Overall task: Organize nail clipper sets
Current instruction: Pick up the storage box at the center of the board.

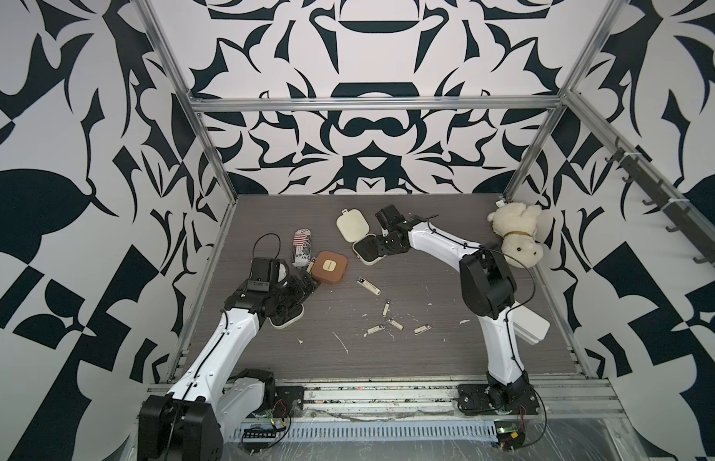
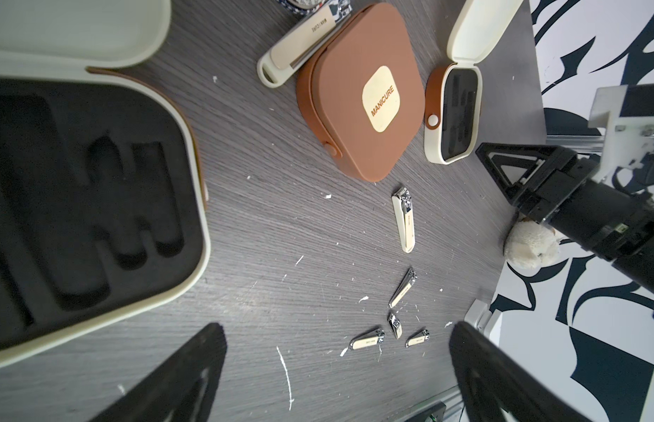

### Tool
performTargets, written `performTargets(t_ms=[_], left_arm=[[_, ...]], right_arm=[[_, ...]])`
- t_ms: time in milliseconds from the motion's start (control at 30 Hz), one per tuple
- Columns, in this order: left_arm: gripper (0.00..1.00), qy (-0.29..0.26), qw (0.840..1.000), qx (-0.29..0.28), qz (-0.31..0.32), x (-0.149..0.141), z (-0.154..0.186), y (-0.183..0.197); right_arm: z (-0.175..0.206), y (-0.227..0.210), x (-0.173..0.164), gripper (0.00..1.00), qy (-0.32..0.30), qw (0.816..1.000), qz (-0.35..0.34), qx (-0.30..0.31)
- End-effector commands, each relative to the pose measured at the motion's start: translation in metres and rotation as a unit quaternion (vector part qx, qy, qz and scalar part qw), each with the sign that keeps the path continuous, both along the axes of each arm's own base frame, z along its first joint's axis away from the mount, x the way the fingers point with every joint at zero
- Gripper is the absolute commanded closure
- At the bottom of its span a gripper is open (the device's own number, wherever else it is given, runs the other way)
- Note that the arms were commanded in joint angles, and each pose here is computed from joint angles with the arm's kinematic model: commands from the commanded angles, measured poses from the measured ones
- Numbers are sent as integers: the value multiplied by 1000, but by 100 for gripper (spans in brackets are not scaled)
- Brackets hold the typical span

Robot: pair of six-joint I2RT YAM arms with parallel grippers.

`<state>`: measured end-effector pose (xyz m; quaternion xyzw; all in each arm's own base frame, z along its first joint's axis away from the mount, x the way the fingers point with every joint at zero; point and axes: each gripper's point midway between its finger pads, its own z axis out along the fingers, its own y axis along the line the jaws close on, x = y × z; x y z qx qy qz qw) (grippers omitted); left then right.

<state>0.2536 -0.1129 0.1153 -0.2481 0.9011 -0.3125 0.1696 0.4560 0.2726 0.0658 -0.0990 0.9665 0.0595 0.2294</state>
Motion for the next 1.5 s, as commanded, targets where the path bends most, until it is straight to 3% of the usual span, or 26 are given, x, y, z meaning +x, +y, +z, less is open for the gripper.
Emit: performTargets(t_ms=[0,467,767,1067,1300,1467], left_arm=[[0,-10,1000,-7,-6,5,7,-4],[0,2,1000,-7,-7,0,-1,-4],[0,4,1000,-7,-8,1,-3,-5],[0,4,1000,-7,-8,1,-4,-5],[0,0,1000,-9,-8,3,0,-5],[0,-10,1000,-9,-8,6,6,-5]], right_arm=[[29,11,14,40,-26,999,17,25],[10,12,39,52,-13,1000,6,10],[-9,7,39,67,5,1000,3,1],[-26,8,32,87,30,1000,7,4],[-11,-4,17,100,14,1000,-5,10],[11,-10,6,100,-3,1000,-14,27]])
